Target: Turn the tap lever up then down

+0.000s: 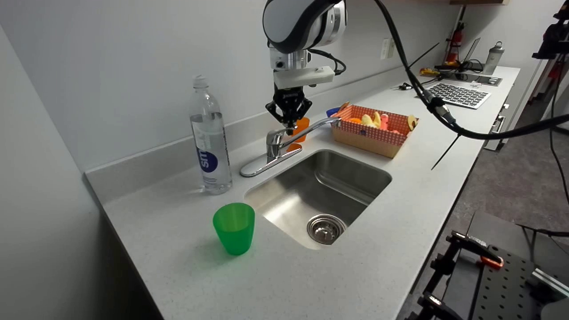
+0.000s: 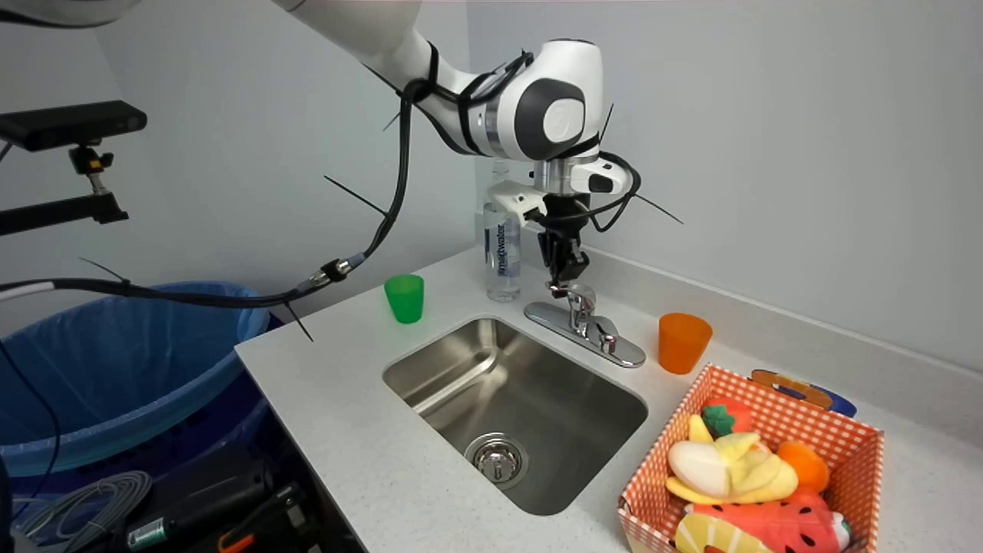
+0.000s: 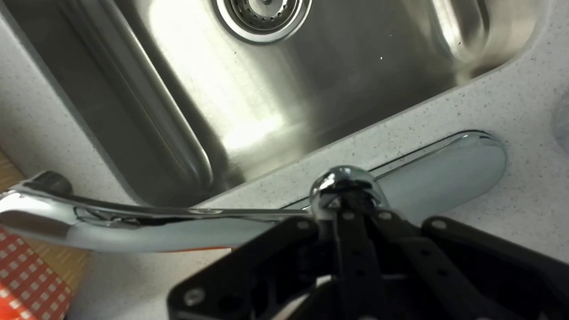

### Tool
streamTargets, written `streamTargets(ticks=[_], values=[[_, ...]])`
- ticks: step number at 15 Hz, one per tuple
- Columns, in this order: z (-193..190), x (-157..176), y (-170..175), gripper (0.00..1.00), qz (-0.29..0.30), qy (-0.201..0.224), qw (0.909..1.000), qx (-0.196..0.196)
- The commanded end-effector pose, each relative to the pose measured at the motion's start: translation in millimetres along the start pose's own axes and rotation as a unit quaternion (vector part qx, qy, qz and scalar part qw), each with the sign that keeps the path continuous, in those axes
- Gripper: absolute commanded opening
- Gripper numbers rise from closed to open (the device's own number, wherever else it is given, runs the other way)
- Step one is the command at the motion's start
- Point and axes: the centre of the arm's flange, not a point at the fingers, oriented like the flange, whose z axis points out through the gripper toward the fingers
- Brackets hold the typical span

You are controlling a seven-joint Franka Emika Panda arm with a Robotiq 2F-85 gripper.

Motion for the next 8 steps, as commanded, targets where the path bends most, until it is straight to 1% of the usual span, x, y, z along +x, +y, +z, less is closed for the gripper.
streamTargets(ticks=[1,8], values=[[-4.5,-13.4,4.4,0.00,-0.006,-0.005,1.0000,-0.004],[-38.2,-4.2,-9.7,0.00,-0.012,0.035,0.9991,0.021]])
